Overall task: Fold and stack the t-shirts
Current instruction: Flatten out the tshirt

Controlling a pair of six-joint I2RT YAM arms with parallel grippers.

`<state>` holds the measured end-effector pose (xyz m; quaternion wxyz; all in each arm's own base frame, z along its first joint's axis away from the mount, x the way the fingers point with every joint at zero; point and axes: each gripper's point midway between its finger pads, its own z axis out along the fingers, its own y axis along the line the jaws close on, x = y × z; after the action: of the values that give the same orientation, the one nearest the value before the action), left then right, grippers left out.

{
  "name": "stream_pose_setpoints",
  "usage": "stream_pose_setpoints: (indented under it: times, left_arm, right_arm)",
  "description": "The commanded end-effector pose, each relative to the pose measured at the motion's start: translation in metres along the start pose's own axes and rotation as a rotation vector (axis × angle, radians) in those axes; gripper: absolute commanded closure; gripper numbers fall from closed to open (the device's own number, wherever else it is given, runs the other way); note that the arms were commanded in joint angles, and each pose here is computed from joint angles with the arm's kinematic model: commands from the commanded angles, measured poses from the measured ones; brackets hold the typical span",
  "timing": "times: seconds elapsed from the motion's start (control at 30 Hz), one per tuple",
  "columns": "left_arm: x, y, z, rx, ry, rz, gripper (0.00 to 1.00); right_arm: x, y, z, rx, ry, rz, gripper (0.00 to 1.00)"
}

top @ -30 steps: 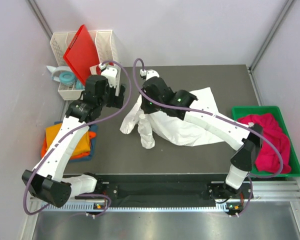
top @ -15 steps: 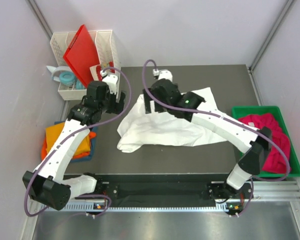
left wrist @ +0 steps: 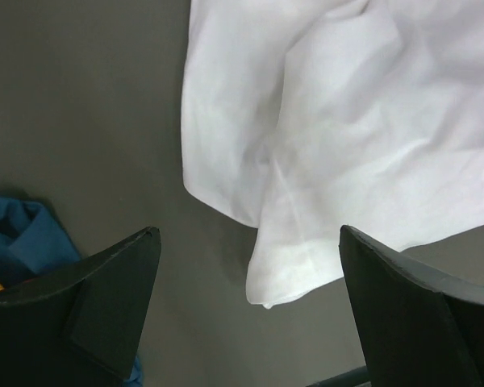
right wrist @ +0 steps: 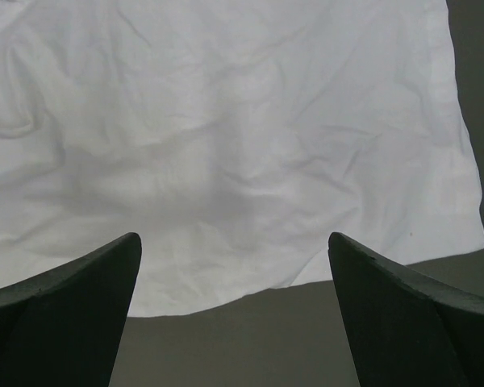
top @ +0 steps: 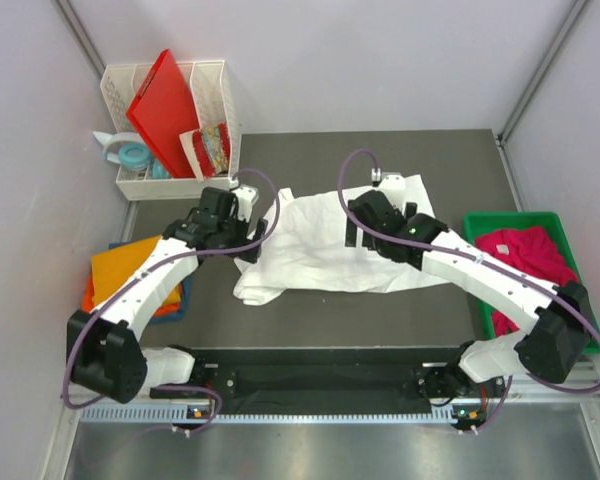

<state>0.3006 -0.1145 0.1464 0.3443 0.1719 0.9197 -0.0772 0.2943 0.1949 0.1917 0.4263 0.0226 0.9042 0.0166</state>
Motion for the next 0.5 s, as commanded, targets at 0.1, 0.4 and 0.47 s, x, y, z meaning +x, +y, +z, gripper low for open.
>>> stream_pose_setpoints:
  times: [0.1, 0.4, 0.47]
  left_arm:
    - [0.002, 0.005, 0.019, -0.029, 0.031, 0.006, 0.05]
    - [-0.020, 0.015, 0.021, -0.089, 0.052, -0.035, 0.06]
    - [-0.019, 0.014, 0.020, -0.083, 0.043, -0.034, 0.06]
  right_arm:
    - [0.004, -0.051, 0.017, 0.141, -0.006, 0.170, 0.02]
    - [0.013, -0.157, 0.038, 0.377, 0.062, 0.352, 0.10]
    - [0.031, -0.160, 0.037, 0.398, 0.097, 0.380, 0.13]
